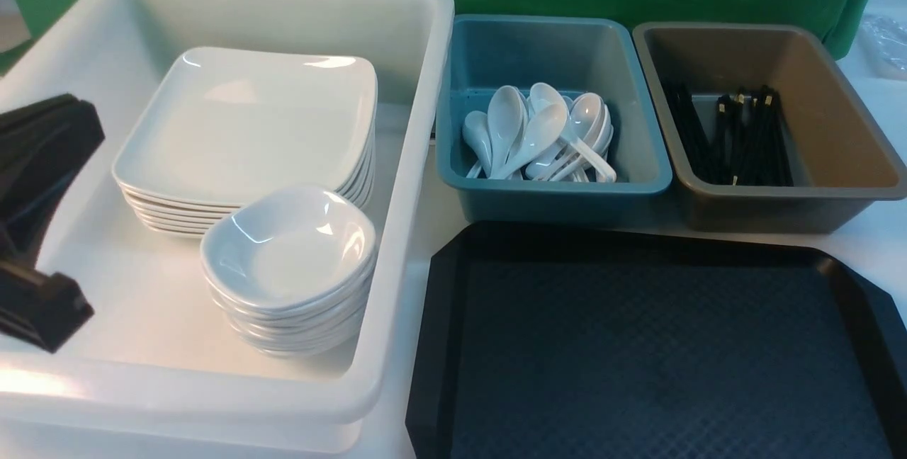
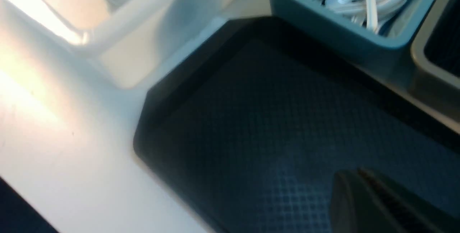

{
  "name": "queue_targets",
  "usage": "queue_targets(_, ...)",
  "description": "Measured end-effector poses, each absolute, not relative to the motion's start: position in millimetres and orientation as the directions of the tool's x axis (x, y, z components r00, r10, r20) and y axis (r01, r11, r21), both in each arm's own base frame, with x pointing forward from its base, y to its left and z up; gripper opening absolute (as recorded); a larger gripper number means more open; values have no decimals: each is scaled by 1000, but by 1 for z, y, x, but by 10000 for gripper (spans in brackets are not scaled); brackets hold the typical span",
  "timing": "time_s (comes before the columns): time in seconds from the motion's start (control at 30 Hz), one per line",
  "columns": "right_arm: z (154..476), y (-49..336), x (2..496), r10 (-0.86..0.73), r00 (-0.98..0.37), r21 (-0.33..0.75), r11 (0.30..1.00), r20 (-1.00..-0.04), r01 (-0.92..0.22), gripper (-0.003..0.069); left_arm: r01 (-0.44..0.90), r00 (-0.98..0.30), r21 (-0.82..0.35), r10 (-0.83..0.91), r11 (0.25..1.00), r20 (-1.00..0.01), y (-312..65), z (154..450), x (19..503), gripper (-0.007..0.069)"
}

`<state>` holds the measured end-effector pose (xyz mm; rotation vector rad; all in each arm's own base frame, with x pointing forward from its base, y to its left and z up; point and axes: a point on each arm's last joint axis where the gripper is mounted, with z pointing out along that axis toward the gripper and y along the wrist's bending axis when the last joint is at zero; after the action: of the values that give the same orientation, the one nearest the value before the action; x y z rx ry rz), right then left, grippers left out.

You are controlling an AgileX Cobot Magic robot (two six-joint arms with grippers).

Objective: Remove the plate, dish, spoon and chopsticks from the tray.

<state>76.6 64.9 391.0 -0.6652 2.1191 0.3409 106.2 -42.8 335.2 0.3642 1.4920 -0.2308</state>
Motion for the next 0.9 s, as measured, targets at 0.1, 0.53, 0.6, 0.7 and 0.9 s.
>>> queue_targets(0.1, 392, 66, 77, -296, -498, 38, 830, -815, -556, 25, 360, 90, 158, 134, 919, -987, -42, 327, 105, 5)
queue_targets(0.53, 393, 67, 77, -268, -501, 62, 834, -823, -548, 50, 358, 106, 294, 274, 886, -956, -42, 318, 105, 5)
queue_targets(0.6, 393, 67, 78, -265, -502, 64, 836, -823, -546, 55, 358, 107, 296, 276, 886, -955, -42, 318, 105, 5)
queue_targets(0.7, 393, 65, 80, -244, -507, 69, 851, -827, -521, 59, 358, 107, 296, 276, 886, -955, -42, 318, 105, 5)
queue_targets(0.9, 395, 38, 85, -86, -520, 94, 946, -850, -309, 75, 360, 103, 296, 277, 885, -955, -42, 317, 105, 5)
